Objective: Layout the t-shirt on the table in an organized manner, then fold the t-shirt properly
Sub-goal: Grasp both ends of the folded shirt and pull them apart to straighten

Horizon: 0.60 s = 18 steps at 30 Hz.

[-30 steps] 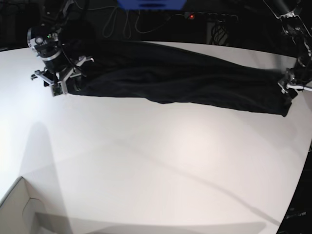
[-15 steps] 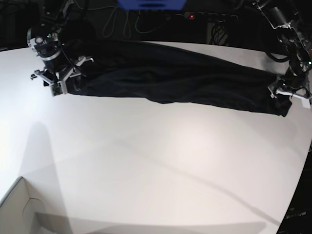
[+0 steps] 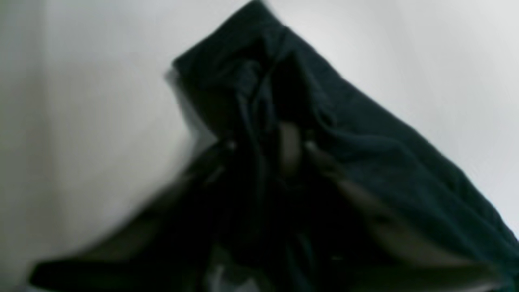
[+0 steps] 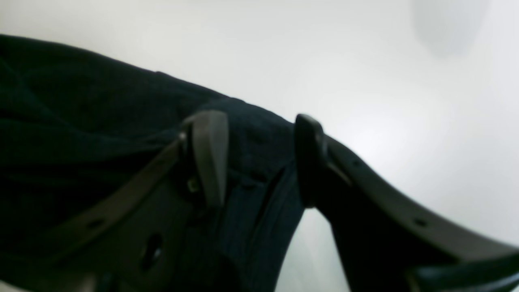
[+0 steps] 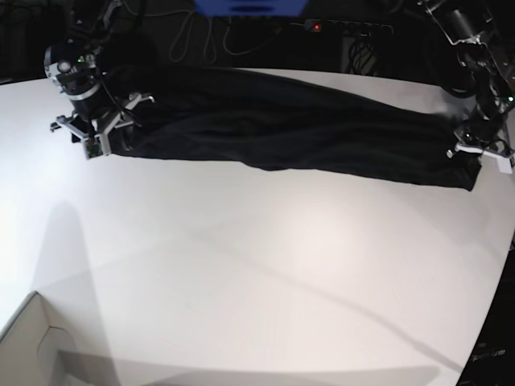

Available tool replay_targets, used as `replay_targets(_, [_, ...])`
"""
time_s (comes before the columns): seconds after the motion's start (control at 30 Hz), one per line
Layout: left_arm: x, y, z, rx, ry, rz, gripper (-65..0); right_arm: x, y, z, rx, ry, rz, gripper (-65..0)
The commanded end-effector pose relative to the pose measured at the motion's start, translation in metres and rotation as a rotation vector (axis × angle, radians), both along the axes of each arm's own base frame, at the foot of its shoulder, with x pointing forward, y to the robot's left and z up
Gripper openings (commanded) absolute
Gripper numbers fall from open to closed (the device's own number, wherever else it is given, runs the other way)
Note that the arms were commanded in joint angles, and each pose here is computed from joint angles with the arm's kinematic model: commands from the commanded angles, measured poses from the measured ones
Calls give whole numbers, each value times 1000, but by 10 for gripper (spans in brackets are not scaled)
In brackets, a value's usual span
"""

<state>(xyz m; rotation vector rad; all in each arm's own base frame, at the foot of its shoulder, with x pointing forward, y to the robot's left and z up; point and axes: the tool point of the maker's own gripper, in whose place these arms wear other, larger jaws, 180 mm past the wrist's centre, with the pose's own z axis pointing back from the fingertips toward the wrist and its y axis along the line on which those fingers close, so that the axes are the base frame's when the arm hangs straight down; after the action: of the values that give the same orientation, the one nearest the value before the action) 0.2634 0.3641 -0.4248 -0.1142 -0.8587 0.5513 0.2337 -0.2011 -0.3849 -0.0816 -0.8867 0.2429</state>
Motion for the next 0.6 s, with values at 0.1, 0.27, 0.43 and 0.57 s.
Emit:
replay_targets(0.1, [3, 13, 11, 51, -30, 17, -645, 8, 1, 13, 4, -52, 9, -383])
replay_targets(0.27, [10, 33, 36, 116, -67, 14, -650, 8, 2, 13, 4, -54, 11, -383])
replay_targets(0.43, [25, 39, 67, 178, -126, -7, -650, 7, 2, 12, 7, -50, 10, -383])
replay_targets(0.57, [30, 37, 82, 205, -157, -22, -650, 1, 16, 13, 44, -55, -8, -384])
